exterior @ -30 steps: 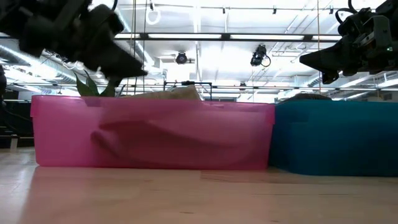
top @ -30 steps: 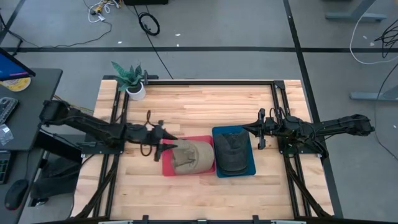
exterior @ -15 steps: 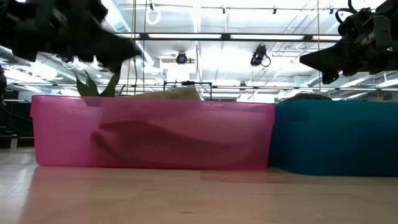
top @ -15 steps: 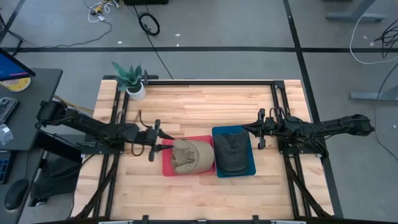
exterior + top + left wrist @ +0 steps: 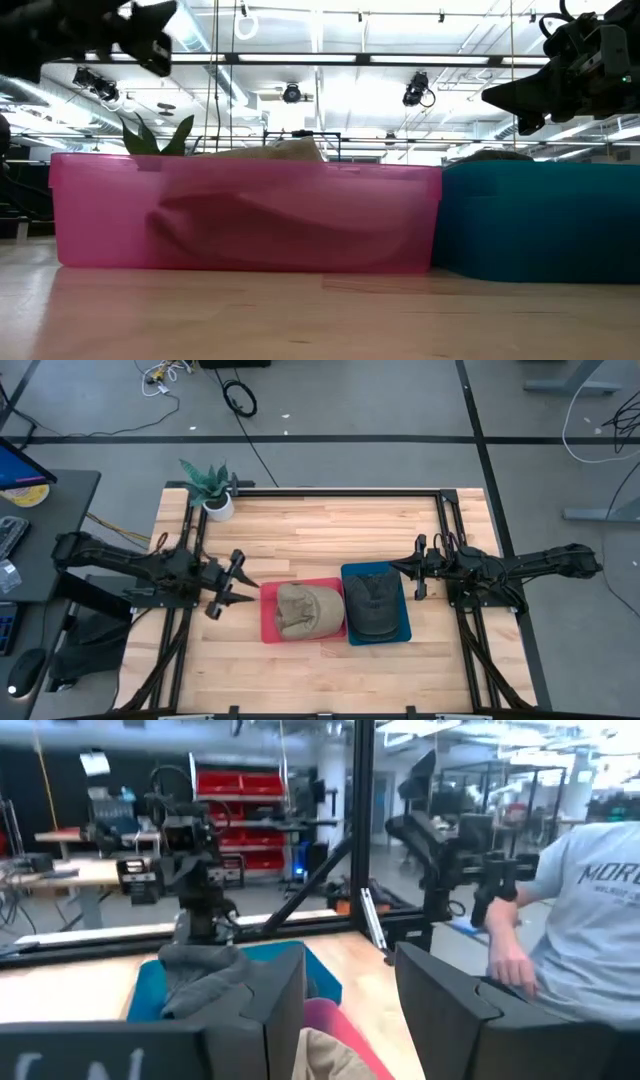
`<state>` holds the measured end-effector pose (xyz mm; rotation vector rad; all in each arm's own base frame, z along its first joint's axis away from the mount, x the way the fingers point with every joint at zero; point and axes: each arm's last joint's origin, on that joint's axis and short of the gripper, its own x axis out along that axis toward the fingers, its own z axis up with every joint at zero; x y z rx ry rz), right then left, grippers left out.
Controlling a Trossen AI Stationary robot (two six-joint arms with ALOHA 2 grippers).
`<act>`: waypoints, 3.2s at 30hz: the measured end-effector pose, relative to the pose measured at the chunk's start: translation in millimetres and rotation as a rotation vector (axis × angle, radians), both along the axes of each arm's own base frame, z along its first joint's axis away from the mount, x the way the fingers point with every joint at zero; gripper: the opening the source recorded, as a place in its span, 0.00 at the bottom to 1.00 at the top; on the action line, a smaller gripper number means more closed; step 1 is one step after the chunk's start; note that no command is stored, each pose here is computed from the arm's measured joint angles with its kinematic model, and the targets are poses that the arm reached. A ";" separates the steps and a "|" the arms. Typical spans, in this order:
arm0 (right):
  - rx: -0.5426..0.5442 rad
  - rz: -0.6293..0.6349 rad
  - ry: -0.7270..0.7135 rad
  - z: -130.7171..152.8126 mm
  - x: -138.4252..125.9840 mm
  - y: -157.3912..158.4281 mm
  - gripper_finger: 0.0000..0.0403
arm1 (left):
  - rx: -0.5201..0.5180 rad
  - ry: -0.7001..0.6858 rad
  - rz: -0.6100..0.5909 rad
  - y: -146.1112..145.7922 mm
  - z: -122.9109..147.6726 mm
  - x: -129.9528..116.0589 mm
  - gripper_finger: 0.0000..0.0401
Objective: Pick & Place hat
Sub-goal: Return to Home Position
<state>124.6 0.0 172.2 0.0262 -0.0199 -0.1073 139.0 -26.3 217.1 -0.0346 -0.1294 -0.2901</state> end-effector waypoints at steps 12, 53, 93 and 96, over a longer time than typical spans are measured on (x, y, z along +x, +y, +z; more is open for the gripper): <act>-0.001 0.000 0.002 -0.2 0.0 0.0 0.03 | 0.005 -0.074 0.040 4.9 -28.9 -23.3 0.40; 0.000 -0.001 0.003 -0.3 0.0 0.0 0.03 | 0.014 0.181 0.168 10.8 -52.6 -36.4 0.40; 0.000 0.000 0.002 -0.2 0.0 0.0 0.03 | 0.013 0.177 0.168 10.8 -51.5 -36.4 0.40; 0.000 0.000 0.002 -0.2 0.0 0.0 0.03 | 0.014 0.177 0.168 10.8 -51.5 -36.4 0.40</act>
